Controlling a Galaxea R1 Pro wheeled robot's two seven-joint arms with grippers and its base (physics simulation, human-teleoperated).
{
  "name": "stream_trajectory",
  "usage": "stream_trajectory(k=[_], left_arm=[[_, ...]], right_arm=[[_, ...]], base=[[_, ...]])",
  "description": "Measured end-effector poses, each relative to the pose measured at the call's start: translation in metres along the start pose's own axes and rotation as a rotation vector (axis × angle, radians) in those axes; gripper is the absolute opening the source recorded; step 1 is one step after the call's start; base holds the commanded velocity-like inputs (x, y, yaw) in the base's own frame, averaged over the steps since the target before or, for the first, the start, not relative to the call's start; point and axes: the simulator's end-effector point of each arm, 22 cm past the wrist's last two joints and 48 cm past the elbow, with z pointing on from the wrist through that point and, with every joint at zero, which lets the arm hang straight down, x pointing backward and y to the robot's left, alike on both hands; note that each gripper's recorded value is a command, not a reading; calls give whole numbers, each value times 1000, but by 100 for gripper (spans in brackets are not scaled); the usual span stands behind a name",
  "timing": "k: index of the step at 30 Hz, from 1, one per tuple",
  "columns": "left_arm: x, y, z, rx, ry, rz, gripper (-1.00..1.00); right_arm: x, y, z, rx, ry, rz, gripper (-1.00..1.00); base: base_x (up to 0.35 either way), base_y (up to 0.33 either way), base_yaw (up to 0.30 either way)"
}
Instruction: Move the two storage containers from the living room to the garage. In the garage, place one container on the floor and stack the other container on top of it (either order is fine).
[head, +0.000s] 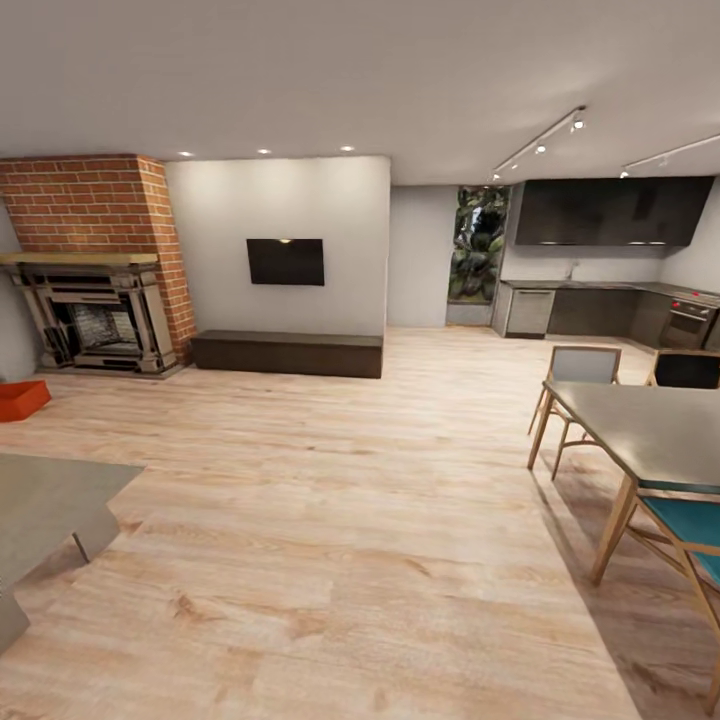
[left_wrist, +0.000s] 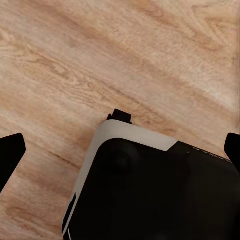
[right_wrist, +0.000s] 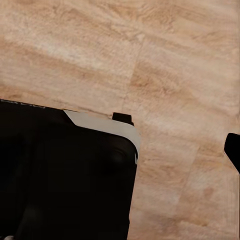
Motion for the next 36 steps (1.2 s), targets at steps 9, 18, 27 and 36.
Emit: stream_trajectory(k=[9,18,27,36], left_arm=[[0,0,0,0,0,0,100],[-2,-1,-1,3,-6,-1,100],[-3,-1,-1,3,-8,0,100],[-3,-1,-1,3,-8,0,100]], right_arm=[[-1,-1,0,0,-2,1,100],[-2,-1,0,2,-6,5,100],[-2,-2,0,4,-2,10,100],[0,-5,0,6,2,1,100]], base=[[324,0,256],[324,0,201],[324,0,12],[324,0,0]])
